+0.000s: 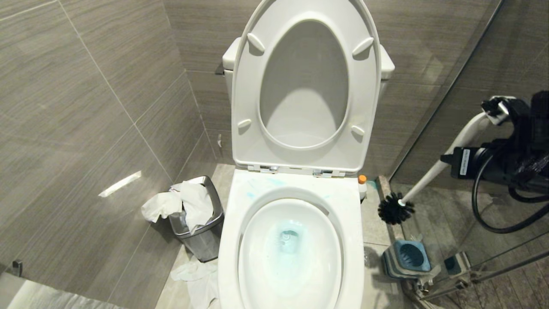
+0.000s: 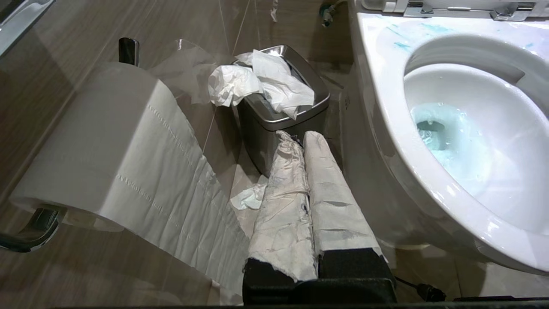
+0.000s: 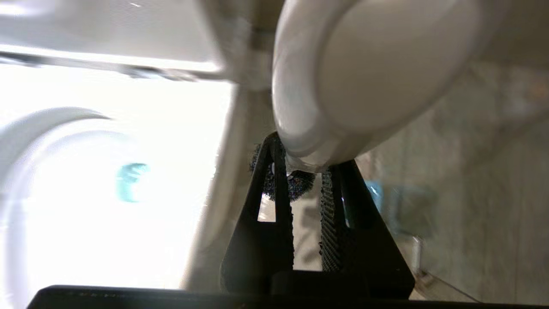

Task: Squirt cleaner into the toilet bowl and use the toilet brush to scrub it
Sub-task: Scrub the toilet bowl

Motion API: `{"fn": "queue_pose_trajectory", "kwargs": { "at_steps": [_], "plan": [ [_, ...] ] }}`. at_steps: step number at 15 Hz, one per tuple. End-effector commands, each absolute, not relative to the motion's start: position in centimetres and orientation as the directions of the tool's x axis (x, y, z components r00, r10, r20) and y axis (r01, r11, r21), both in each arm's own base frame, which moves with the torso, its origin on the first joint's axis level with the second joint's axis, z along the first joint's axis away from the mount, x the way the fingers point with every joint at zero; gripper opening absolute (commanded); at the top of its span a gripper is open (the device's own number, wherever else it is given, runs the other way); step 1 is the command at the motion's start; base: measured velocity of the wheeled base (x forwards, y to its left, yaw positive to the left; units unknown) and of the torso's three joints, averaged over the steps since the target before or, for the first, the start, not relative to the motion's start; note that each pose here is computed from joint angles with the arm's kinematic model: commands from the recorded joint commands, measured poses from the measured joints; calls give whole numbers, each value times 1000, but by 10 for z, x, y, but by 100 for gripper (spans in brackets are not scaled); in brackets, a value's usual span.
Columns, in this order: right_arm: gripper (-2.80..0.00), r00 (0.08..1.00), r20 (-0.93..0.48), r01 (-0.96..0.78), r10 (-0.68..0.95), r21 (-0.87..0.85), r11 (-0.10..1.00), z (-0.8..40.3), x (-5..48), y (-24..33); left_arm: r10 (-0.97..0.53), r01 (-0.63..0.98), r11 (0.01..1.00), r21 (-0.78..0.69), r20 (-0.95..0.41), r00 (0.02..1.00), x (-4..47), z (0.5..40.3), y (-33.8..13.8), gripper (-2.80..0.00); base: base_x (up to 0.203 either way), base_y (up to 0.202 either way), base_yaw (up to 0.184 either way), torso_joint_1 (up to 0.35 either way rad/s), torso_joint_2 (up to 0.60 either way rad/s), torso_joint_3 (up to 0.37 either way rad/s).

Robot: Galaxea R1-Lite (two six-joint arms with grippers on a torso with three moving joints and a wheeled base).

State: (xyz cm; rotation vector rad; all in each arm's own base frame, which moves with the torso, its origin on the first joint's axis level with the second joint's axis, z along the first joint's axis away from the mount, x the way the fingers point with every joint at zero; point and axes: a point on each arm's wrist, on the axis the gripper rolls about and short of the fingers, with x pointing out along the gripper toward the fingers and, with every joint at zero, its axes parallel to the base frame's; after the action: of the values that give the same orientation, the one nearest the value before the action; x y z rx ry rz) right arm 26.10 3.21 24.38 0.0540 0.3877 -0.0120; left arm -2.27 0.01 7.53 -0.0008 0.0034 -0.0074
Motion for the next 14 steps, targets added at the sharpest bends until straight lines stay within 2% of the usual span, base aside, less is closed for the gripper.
{"fn": "queue_pose_trajectory", "kwargs": {
  "at_steps": [1, 4, 6, 14],
  "plan": [
    [-280, 942, -322, -82, 100, 70, 994, 290, 245, 66, -8, 8, 1000, -2, -6, 1000, -22, 75, 0, -280, 0, 0, 0, 0, 0, 0],
    [-280, 911, -353, -192, 212, 93, 977, 320, 229, 107, -8, 8, 1000, -2, -6, 1000, -22, 75, 0, -280, 0, 0, 0, 0, 0, 0],
    [-280, 896, -372, -225, 243, 93, 970, 320, 238, 129, -8, 8, 1000, -2, -5, 1000, -23, 75, 0, -280, 0, 0, 0, 0, 0, 0],
    [-280, 819, -498, -291, 286, 69, 954, 270, 290, 199, -8, 8, 1000, -2, -6, 1000, -22, 75, 0, -280, 0, 0, 0, 0, 0, 0]
  ]
}}
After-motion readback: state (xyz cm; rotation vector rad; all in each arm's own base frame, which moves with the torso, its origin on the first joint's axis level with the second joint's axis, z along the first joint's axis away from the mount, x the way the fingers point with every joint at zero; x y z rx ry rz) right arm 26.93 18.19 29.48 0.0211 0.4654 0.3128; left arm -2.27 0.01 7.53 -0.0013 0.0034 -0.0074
